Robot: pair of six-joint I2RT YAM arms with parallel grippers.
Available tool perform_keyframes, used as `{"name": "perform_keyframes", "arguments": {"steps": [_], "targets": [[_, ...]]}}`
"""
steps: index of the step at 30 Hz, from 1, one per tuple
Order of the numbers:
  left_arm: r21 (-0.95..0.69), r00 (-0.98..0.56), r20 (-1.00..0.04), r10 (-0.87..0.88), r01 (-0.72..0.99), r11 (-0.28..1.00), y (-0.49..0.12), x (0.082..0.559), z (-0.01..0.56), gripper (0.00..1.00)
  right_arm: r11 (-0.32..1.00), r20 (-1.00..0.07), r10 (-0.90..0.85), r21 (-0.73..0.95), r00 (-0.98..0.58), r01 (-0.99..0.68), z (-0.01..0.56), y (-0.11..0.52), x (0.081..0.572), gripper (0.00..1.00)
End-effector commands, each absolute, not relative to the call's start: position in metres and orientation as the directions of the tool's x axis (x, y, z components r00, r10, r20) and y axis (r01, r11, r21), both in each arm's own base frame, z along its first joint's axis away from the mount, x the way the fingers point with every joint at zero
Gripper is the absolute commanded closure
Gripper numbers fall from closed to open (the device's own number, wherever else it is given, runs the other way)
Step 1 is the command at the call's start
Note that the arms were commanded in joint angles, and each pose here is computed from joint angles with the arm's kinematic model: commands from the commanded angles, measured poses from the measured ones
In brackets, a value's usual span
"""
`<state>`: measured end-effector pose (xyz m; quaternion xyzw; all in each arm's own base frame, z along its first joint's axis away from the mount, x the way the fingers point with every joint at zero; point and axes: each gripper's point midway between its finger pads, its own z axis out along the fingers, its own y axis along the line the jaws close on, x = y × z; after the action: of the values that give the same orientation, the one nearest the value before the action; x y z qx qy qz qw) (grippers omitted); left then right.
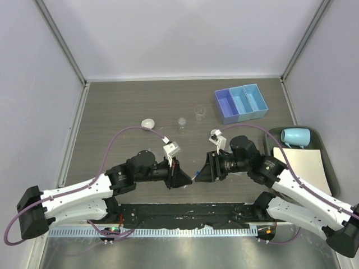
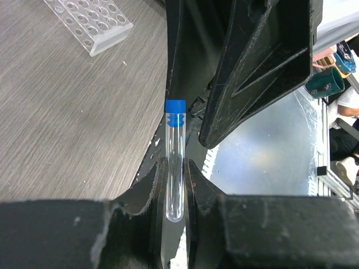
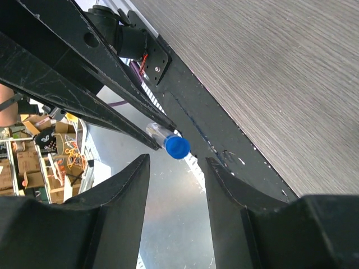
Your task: Organize the chemistry lab equipment
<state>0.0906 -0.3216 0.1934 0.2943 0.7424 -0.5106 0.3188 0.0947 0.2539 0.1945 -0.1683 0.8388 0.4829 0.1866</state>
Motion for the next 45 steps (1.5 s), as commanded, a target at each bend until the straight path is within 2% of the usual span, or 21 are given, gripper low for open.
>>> {"name": "perform_keyframes", "arguments": {"steps": [1, 10, 24, 33, 37, 40, 41, 43, 44, 45], "targets": [[-0.584, -0.615, -0.786, 0.068, 0.773, 0.247, -0.322, 0.086, 0.208, 0.97, 0.417, -0.534, -0.073, 0.751, -0.843, -0.512, 0.221, 0.271, 0.103, 0.51], [-0.579, -0.606, -0.794, 0.052, 0.779, 0.242, -0.312, 0.081, 0.21, 0.98, 0.413, -0.547, -0.078, 0.743, -0.833, -0.527, 0.228, 0.276, 0.105, 0.52], [-0.581, -0.606, -0.794, 0.05, 0.78, 0.232, -0.312, 0.08, 0.209, 0.99, 0.397, -0.554, -0.086, 0.743, -0.828, -0.539, 0.235, 0.289, 0.102, 0.65], [-0.585, -0.61, -0.791, 0.055, 0.779, 0.227, -0.313, 0.079, 0.206, 1.0, 0.397, -0.566, -0.082, 0.737, -0.821, -0.547, 0.24, 0.289, 0.101, 0.76], [-0.585, -0.61, -0.79, 0.054, 0.778, 0.23, -0.313, 0.079, 0.205, 1.0, 0.403, -0.568, -0.081, 0.733, -0.819, -0.549, 0.24, 0.289, 0.102, 0.9], [-0.582, -0.611, -0.79, 0.05, 0.773, 0.252, -0.311, 0.083, 0.206, 0.85, 0.424, -0.576, -0.083, 0.719, -0.814, -0.551, 0.24, 0.286, 0.104, 0.96], [-0.577, -0.613, -0.788, 0.062, 0.769, 0.274, -0.309, 0.084, 0.203, 0.65, 0.445, -0.581, -0.075, 0.708, -0.81, -0.549, 0.238, 0.284, 0.107, 0.96], [-0.56, -0.603, -0.797, 0.031, 0.758, 0.334, -0.305, 0.095, 0.211, 0.39, 0.487, -0.586, -0.074, 0.685, -0.807, -0.541, 0.236, 0.277, 0.11, 0.97], [-0.545, -0.6, -0.798, 0.051, 0.755, 0.365, -0.301, 0.097, 0.211, 0.28, 0.531, -0.582, -0.071, 0.665, -0.81, -0.525, 0.23, 0.271, 0.113, 0.98], [-0.533, -0.589, -0.806, 0.05, 0.761, 0.371, -0.298, 0.098, 0.216, 0.25, 0.549, -0.591, -0.063, 0.652, -0.804, -0.522, 0.232, 0.268, 0.116, 0.98]]}}
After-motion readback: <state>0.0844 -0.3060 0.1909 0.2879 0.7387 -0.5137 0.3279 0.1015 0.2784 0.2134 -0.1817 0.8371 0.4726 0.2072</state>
